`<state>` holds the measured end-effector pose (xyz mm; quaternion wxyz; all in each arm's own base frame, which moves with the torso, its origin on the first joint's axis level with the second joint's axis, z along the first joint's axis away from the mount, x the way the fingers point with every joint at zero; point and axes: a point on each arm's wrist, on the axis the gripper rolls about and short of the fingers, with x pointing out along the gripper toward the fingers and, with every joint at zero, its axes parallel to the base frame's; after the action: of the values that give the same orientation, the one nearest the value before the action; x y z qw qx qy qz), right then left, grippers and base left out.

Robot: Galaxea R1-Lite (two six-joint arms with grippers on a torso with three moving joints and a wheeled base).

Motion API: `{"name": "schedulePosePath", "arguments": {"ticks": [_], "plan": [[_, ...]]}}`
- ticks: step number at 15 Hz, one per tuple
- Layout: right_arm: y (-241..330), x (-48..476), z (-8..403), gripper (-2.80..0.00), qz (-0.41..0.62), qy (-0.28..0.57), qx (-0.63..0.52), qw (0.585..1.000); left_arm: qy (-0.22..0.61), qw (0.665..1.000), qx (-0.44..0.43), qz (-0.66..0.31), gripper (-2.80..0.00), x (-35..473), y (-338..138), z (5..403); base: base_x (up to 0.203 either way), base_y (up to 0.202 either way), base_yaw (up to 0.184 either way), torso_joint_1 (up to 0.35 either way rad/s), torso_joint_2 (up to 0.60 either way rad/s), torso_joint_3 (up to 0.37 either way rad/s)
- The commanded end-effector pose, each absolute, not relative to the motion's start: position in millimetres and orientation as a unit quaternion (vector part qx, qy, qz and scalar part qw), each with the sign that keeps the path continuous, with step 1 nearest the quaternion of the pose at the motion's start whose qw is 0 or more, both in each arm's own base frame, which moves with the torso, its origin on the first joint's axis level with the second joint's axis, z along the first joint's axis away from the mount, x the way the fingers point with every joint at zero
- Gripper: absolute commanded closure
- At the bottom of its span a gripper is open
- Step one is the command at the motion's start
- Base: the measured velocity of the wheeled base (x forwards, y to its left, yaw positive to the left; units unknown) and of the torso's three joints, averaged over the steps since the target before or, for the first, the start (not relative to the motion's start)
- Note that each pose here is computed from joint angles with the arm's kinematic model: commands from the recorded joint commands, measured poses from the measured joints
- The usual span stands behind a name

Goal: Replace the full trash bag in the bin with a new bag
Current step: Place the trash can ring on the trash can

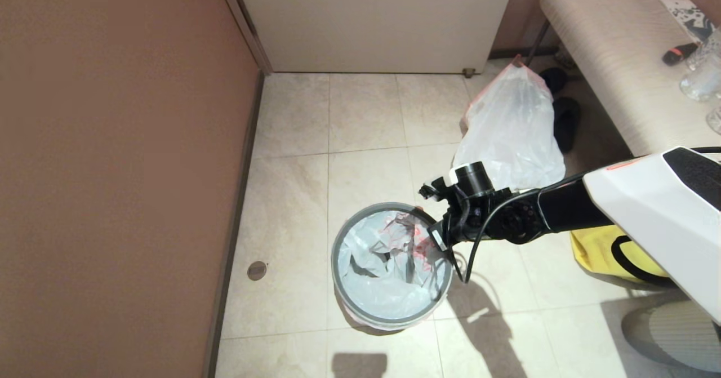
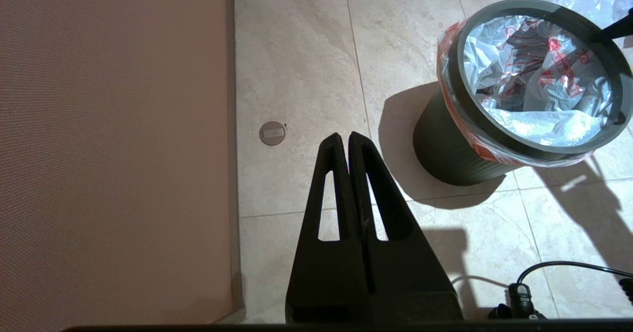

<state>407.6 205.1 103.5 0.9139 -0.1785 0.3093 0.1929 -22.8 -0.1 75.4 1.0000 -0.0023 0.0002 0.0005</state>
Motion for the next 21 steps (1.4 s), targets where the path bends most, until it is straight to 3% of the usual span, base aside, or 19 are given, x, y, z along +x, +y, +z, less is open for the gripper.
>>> {"name": "schedulePosePath", "arguments": {"ticks": [1, 16, 17, 21], "plan": [[206, 410, 95, 0.00, 0.193, 0.317, -0.182, 0.911, 0.000, 1.000, -0.002, 0.001, 0.00, -23, 0, 75, 0.000, 0.000, 0.000, 0.000, 0.00, 0.000], [210, 408, 84, 0.00, 0.202, 0.327, -0.198, 0.901, 0.000, 1.000, -0.002, 0.001, 0.00, -23, 0, 75, 0.000, 0.000, 0.000, 0.000, 0.00, 0.000], [210, 408, 85, -2.80, 0.203, 0.326, -0.199, 0.902, 0.000, 1.000, -0.003, 0.001, 0.00, -23, 0, 75, 0.000, 0.000, 0.000, 0.000, 0.00, 0.000], [208, 405, 97, -2.80, 0.201, 0.316, -0.194, 0.907, 0.001, 1.000, -0.002, 0.001, 0.00, -23, 0, 76, 0.000, 0.000, 0.000, 0.000, 0.00, 0.000]]}}
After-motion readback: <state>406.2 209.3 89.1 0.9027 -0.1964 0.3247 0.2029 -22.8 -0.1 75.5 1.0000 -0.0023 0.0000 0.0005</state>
